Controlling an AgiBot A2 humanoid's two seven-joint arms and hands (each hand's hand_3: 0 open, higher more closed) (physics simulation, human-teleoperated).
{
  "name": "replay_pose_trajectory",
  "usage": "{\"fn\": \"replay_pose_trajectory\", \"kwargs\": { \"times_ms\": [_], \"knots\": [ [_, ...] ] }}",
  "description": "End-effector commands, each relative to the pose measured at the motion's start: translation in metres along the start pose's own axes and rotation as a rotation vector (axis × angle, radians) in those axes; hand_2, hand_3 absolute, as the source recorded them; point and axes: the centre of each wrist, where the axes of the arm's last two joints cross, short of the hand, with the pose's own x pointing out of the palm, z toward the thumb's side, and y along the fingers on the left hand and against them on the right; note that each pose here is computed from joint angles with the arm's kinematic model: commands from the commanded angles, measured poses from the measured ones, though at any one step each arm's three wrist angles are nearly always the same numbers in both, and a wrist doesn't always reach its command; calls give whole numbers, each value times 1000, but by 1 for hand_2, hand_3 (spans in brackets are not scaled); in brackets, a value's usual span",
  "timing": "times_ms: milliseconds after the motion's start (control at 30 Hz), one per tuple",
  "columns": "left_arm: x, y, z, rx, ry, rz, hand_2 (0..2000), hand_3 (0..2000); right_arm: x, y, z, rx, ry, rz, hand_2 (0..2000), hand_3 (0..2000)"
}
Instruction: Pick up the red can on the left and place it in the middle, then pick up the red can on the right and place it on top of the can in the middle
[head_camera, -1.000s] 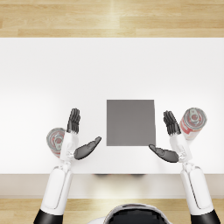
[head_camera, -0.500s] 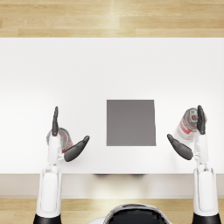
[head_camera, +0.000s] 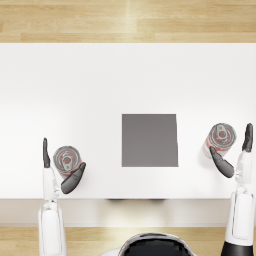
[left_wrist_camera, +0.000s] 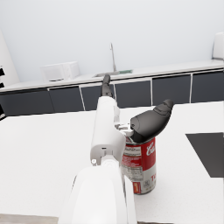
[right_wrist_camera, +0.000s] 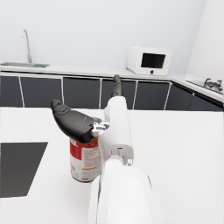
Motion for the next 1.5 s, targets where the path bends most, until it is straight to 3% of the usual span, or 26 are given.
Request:
{"fn": "replay_pose_trajectory", "kwargs": {
  "times_ms": [33,433,700,1033,1067,1100,1133,1200,1233,1500],
  "knots": [
    [2,-7,-22,-92,-7,-6,0,0,-6,-2,-27,100,-3,-24,0,0],
    [12,-26,-86,-343,-26,-22,0,0,2,-6,-84,315,-31,-31,0,0],
    [8,-28,-118,-462,-35,7,0,0,6,-12,-99,373,-59,-15,0,0],
    [7,-21,-126,-341,-49,25,0,0,16,-22,-97,366,-80,-10,0,0],
    [8,-21,-124,-335,-50,25,1361,327,16,-21,-96,360,-80,-11,0,0],
    [7,-22,-121,-323,-50,28,2000,653,16,-19,-94,354,-82,-16,1361,327],
    [7,-21,-120,-330,-51,26,2000,980,15,-19,-94,352,-87,-3,2000,653],
    [9,-16,-113,-309,-51,31,2000,1520,13,-19,-90,335,-99,14,2000,1307],
    [10,-13,-108,-301,-54,23,2000,1520,12,-20,-86,316,-99,6,2000,1520],
    [59,31,-48,-140,-104,-157,2000,1520,33,-29,-21,58,-100,97,2000,1520]
  ]
}}
